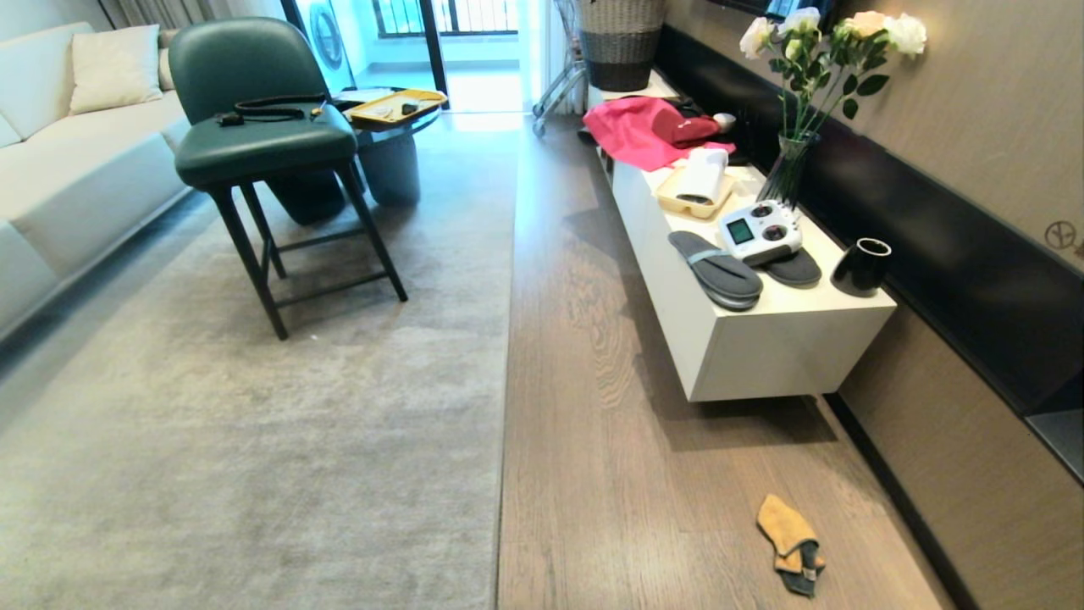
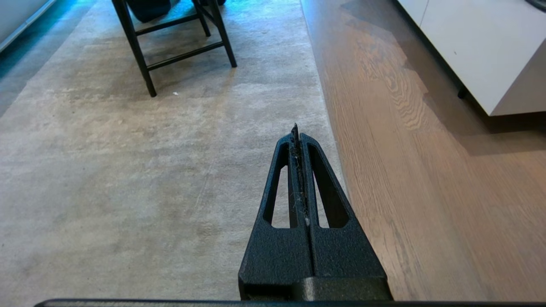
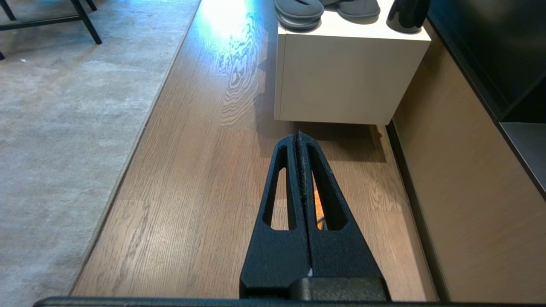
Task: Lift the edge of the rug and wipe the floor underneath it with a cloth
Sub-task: Pick up the rag
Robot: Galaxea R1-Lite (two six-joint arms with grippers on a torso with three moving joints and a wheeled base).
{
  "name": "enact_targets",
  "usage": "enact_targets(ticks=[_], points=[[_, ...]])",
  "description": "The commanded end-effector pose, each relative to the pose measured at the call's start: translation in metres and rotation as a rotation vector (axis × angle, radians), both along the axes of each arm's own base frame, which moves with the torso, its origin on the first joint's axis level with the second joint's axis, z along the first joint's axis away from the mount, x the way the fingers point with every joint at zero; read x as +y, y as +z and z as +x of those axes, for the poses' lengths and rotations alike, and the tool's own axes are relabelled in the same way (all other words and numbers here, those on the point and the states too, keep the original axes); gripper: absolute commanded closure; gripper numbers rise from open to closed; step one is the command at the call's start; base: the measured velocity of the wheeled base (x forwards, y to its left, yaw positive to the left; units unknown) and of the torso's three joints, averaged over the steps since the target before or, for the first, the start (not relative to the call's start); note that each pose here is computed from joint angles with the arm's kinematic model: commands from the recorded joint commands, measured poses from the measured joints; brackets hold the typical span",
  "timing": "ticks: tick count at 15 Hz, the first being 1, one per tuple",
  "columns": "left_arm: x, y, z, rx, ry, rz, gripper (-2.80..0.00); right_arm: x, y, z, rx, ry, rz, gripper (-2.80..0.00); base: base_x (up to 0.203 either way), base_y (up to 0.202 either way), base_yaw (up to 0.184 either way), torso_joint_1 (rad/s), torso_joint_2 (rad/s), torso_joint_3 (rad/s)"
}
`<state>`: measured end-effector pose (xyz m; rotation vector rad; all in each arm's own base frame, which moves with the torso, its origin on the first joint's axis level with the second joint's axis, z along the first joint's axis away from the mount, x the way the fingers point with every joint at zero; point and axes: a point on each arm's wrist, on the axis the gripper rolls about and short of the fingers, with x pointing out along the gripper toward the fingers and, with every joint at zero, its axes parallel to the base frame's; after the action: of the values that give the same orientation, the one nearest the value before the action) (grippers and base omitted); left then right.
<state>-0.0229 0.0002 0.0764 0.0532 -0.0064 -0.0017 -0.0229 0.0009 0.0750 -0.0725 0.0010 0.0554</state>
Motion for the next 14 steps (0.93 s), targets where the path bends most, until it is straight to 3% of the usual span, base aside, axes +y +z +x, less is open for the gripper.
enact_targets(ticks=[1,14], points=[[0.0000,-0.0001,0.0000,0.000,0.000,0.000,0.00,0.0000,0.0000,0.0001,0.002,0.001,-0.001,0.00,0.000,0.000,0.000,0.000,0.00,0.000],[0.0000,-0.0001,0.0000,0.000,0.000,0.000,0.00,0.0000,0.0000,0.0001,0.002,0.001,-0.001,0.00,0.000,0.000,0.000,0.016,0.03,0.029]])
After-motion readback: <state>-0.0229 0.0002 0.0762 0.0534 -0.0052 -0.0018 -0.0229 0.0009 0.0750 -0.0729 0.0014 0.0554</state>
